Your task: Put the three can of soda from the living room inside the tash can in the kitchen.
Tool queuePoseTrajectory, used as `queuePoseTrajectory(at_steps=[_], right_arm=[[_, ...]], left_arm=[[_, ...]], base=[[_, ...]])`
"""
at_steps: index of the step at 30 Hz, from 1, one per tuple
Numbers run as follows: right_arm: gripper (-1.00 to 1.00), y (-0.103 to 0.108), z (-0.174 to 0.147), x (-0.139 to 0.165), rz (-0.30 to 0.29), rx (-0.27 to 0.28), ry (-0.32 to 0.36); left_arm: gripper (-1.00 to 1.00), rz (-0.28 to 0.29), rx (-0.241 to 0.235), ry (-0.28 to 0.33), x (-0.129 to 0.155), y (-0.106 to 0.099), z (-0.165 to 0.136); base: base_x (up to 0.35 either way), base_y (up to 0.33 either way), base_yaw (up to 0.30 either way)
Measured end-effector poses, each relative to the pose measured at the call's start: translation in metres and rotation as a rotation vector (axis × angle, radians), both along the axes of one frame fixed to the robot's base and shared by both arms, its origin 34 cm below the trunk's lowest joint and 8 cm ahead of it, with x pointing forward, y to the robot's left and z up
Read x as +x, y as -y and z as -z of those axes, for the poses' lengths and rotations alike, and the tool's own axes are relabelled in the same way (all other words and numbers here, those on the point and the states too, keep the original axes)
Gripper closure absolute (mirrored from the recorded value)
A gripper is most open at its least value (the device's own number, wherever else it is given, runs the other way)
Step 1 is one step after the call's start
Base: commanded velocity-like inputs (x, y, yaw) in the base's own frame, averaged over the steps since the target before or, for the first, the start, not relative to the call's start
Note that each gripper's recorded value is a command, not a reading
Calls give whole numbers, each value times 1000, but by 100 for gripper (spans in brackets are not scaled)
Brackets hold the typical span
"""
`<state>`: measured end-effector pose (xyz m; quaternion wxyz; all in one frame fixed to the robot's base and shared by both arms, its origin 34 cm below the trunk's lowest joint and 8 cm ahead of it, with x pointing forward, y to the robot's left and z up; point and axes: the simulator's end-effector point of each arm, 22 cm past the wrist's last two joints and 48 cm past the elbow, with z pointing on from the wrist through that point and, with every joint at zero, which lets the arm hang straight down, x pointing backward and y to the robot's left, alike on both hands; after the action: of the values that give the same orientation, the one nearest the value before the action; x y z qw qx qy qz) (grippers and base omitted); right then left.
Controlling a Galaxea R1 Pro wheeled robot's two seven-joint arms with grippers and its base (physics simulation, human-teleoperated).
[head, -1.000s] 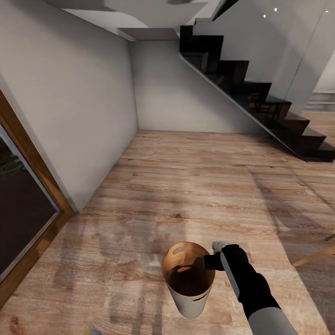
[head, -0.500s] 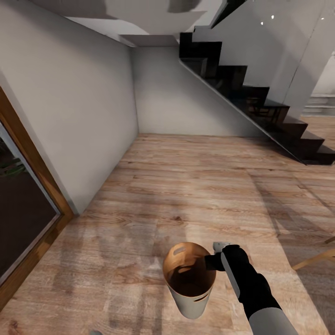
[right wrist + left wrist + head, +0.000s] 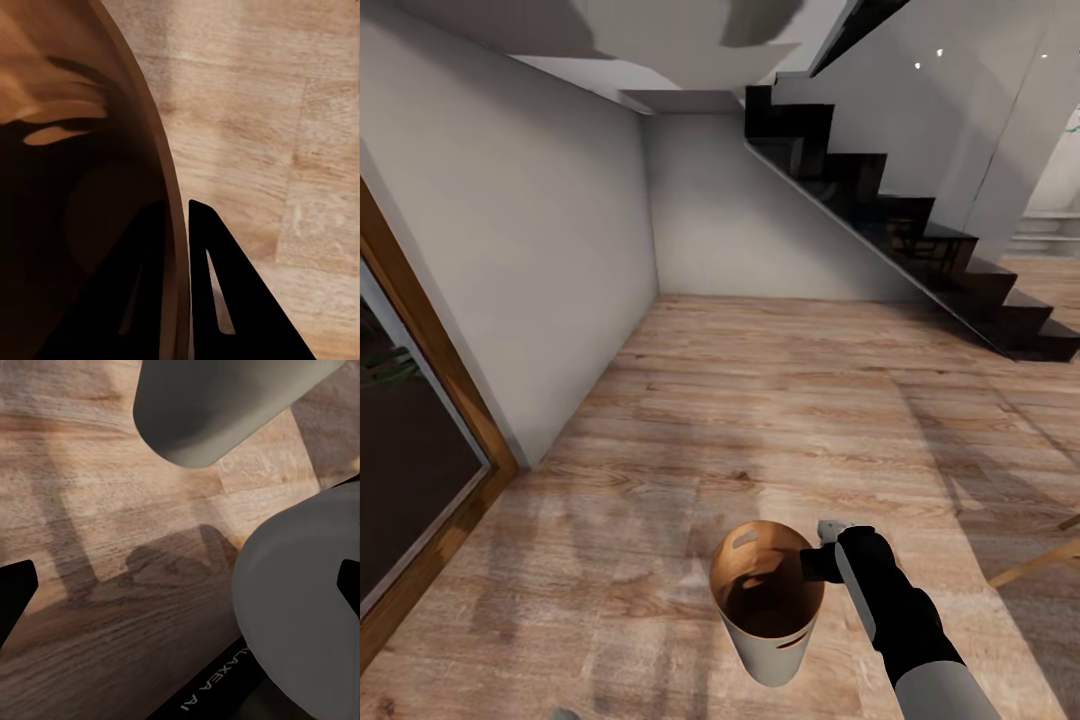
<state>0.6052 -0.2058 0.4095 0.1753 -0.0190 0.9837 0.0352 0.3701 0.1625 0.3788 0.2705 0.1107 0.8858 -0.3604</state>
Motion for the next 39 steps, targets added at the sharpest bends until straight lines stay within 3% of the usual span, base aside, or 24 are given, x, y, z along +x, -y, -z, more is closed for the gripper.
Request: queuePoseTrajectory(at_steps=[39], right_arm=[[100, 1, -23, 5, 1, -4, 45]], left_arm=[[-100, 0, 0, 52, 10, 0, -14]], base=[[0, 0, -12]])
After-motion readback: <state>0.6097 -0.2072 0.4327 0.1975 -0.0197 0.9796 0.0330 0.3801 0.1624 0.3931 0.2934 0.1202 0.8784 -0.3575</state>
